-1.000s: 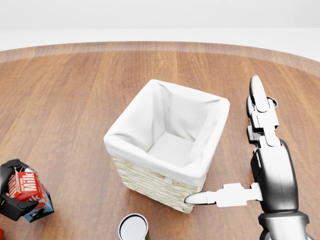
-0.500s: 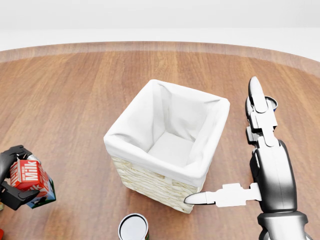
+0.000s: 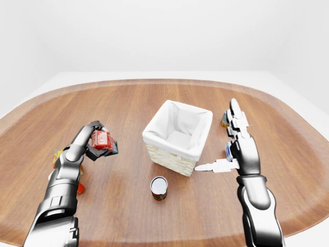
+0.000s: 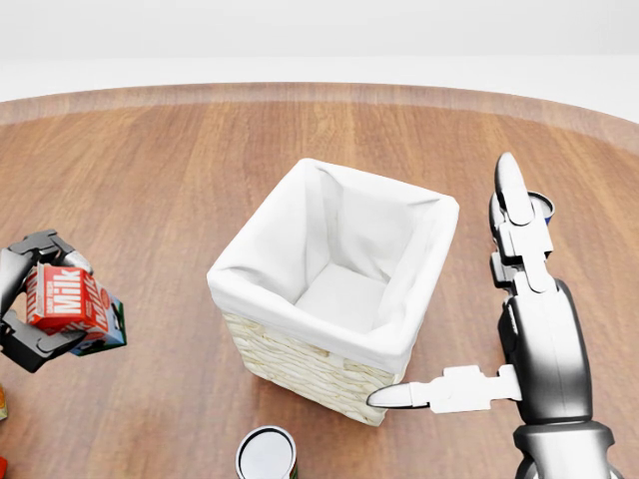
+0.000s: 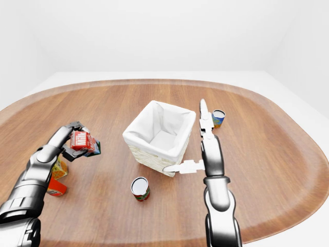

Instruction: Pick the milk and place it in the basket.

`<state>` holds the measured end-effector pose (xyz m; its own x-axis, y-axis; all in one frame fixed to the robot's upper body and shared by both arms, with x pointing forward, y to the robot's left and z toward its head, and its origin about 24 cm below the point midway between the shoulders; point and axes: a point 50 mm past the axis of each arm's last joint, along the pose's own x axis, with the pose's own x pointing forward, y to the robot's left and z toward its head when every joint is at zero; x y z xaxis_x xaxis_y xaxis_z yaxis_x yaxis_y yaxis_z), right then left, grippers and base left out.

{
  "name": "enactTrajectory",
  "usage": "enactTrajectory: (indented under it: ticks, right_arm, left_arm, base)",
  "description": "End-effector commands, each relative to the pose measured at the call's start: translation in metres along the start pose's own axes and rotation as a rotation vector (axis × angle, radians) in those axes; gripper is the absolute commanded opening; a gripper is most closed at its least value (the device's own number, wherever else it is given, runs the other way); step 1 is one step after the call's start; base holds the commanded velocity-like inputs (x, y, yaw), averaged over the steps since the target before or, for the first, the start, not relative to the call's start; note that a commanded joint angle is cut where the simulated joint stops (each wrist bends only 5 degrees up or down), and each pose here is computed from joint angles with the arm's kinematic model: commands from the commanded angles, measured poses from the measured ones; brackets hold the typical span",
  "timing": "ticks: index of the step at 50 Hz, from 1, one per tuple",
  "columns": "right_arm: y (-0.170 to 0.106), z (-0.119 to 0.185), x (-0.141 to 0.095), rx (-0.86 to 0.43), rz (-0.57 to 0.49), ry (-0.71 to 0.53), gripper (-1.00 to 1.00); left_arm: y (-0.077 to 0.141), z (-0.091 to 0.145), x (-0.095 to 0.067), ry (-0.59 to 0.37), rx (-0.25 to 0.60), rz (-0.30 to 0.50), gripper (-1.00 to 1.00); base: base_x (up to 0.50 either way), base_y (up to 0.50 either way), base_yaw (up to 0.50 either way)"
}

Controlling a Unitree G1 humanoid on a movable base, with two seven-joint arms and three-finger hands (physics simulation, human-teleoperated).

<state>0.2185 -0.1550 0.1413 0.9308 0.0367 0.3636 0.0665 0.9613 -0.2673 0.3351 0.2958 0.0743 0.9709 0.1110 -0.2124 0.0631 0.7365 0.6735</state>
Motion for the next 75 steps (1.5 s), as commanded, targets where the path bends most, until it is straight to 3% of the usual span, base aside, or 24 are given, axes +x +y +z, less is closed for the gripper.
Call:
enactTrajectory:
  ticks: [1,36,43,75]
  right_arm:
    - [-0.002,0.003,0.000,-0.002,-0.004,-0.013,1.00]
    - [0.002,-0.004,-0.001,0.001,0.007,0.018,1.00]
    - [0.003,-0.005,-0.002,0.002,0.009,0.025,1.00]
    - [0.005,-0.008,-0.002,0.004,0.015,0.040,1.00]
  left_arm:
    - [0.031,0.048,-0.003,-0.212,-0.063,0.077,-1.00]
    - [0.054,0.112,-0.020,-0.469,0.011,0.108,-1.00]
    - [0.050,0.130,-0.027,-0.543,0.036,0.095,-1.00]
    - [0.033,0.174,-0.034,-0.644,0.058,0.041,-1.00]
  base:
    - [0.00,0.00,0.00]
    - [0.00,0.00,0.00]
    - [0.00,0.00,0.00]
    - [0.00,0.00,0.00]
